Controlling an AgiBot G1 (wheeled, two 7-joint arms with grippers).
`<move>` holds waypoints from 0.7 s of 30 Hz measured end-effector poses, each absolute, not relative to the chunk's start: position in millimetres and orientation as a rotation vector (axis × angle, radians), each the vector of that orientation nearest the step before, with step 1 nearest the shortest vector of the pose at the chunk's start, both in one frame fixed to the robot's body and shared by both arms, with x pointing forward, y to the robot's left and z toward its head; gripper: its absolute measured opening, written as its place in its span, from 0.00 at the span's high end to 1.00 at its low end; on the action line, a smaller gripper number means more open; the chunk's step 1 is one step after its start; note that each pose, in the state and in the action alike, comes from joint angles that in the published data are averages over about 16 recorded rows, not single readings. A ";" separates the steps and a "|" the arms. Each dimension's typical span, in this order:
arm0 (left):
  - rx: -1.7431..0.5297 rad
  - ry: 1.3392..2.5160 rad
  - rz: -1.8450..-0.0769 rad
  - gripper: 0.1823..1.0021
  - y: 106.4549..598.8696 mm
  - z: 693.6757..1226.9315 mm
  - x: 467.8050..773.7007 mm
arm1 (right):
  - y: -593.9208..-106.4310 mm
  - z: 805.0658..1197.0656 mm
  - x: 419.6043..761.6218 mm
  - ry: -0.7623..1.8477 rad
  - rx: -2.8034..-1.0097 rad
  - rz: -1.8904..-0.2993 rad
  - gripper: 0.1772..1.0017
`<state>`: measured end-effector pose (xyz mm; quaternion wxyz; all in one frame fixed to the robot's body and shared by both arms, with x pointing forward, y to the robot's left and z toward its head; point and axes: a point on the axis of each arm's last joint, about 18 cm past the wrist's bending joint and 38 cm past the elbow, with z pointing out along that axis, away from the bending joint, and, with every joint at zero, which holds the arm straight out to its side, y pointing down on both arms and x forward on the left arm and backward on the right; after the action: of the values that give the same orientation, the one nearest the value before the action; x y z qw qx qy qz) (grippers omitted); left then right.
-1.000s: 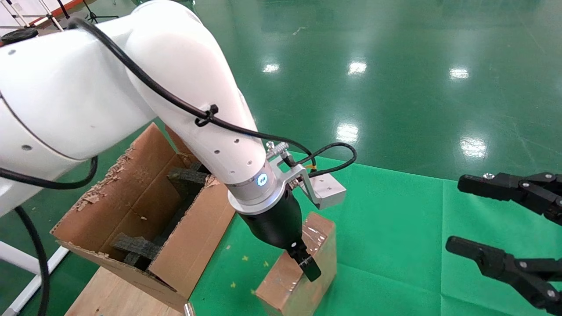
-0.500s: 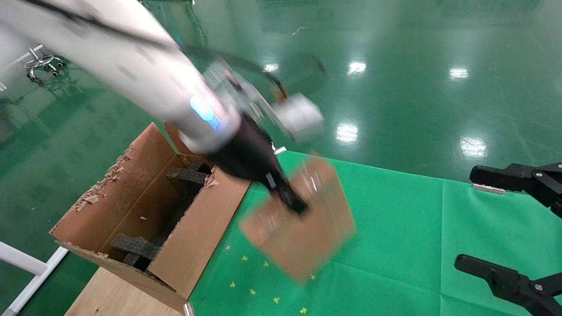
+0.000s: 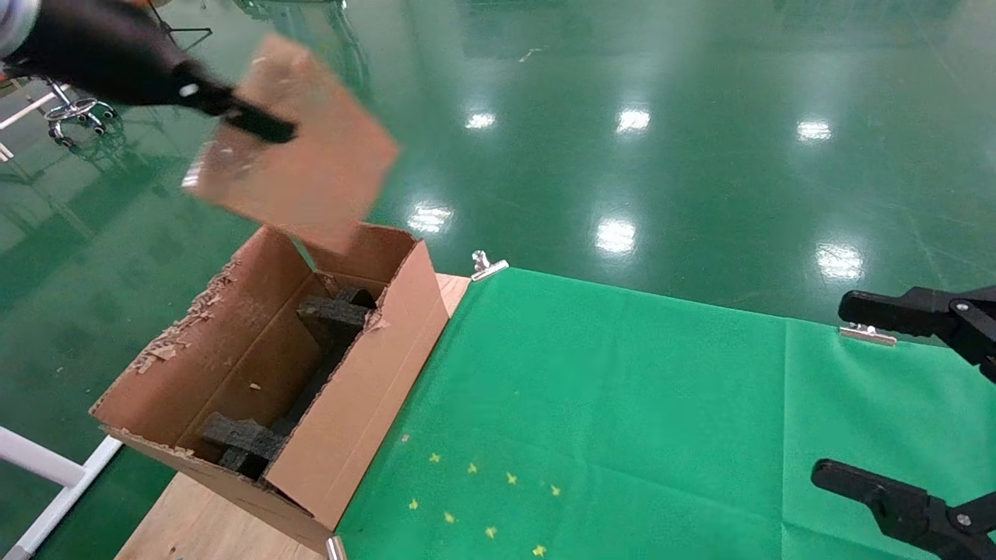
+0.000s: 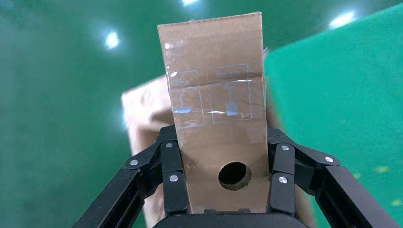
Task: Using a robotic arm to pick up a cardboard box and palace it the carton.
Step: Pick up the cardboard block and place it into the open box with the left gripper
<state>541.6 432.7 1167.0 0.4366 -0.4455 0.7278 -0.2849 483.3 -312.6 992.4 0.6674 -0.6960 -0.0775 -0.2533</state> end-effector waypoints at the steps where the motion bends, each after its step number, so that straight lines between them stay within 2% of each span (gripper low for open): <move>1: -1.130 1.801 -0.696 0.71 444.0 1163.5 542.5 | -312.6 992.4 483.3 -0.175 -1.570 -0.571 0.01; 9: -1.294 1.800 -0.615 0.71 509.4 1114.7 555.6 | -312.6 992.4 483.3 -0.175 -1.570 -0.571 0.00; 21: -1.430 1.821 -0.526 0.72 556.9 1048.8 575.8 | -312.6 992.4 483.3 -0.175 -1.570 -0.571 0.00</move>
<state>575.8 556.9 1048.8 0.3744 -0.5585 0.7112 -0.2054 483.3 -312.6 992.4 0.6674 -0.6960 -0.0775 -0.2533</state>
